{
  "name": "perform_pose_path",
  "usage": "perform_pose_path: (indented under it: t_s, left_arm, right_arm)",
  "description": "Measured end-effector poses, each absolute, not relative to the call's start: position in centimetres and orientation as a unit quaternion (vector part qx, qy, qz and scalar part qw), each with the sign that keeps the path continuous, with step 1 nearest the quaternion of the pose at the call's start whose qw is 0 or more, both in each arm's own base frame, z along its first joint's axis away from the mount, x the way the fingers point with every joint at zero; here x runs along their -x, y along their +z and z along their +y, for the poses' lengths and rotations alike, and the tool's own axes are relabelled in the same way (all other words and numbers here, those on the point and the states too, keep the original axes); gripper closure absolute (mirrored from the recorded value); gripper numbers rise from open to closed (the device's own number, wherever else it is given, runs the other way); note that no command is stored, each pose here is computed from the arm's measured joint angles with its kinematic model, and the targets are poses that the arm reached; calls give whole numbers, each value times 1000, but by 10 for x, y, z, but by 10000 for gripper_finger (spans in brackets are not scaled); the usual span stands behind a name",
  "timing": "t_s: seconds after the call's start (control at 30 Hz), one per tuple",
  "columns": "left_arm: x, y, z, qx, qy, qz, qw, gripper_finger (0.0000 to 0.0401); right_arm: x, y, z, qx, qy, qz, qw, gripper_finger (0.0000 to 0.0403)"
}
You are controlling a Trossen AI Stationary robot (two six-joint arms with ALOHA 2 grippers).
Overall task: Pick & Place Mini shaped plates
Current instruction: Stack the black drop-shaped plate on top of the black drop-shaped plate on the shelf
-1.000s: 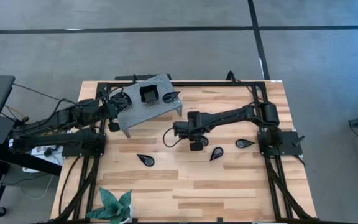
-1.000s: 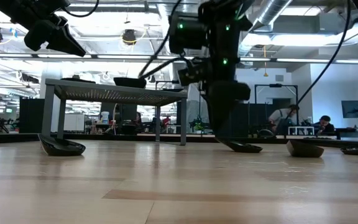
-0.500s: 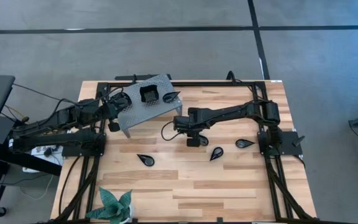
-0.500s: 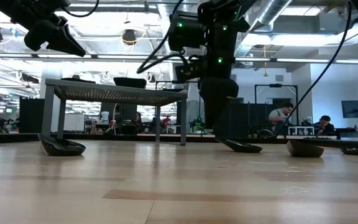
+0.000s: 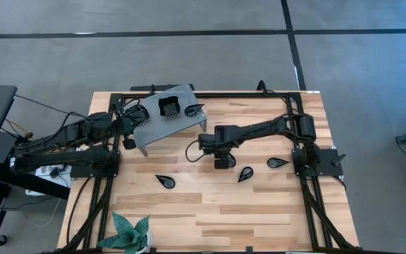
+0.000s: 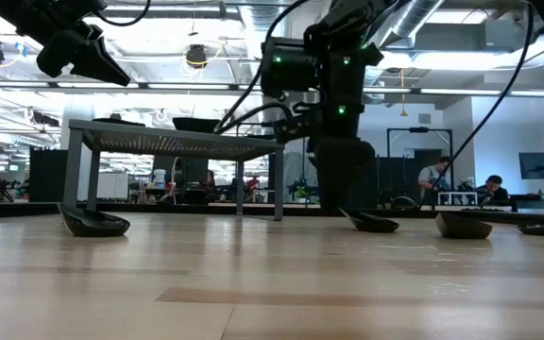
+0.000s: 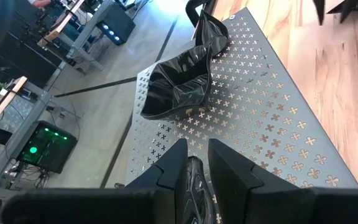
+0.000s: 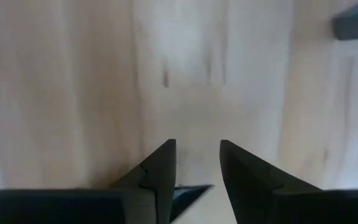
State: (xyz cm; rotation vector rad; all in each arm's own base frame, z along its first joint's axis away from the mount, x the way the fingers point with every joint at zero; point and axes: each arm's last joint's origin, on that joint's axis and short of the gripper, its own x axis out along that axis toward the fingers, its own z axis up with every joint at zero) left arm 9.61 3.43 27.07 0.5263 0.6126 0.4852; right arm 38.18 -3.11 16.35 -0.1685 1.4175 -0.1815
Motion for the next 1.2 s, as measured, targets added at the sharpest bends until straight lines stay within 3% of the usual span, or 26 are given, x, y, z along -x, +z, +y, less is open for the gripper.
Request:
perform_pose_path:
  t_s: [0.33,0.73,1.2]
  left_arm:
    - [-96,271,34,-254,234,295,891,335]
    - [-96,270,34,-253,233,297,891,335]
    - [-96,270,34,-253,233,297,891,335]
  right_arm:
    - [-366,162,-53,48,-121,700,702,284]
    - [-353,163,-37,26,-139,745,652,284]
    - [-352,167,7,58,-124,749,648,284]
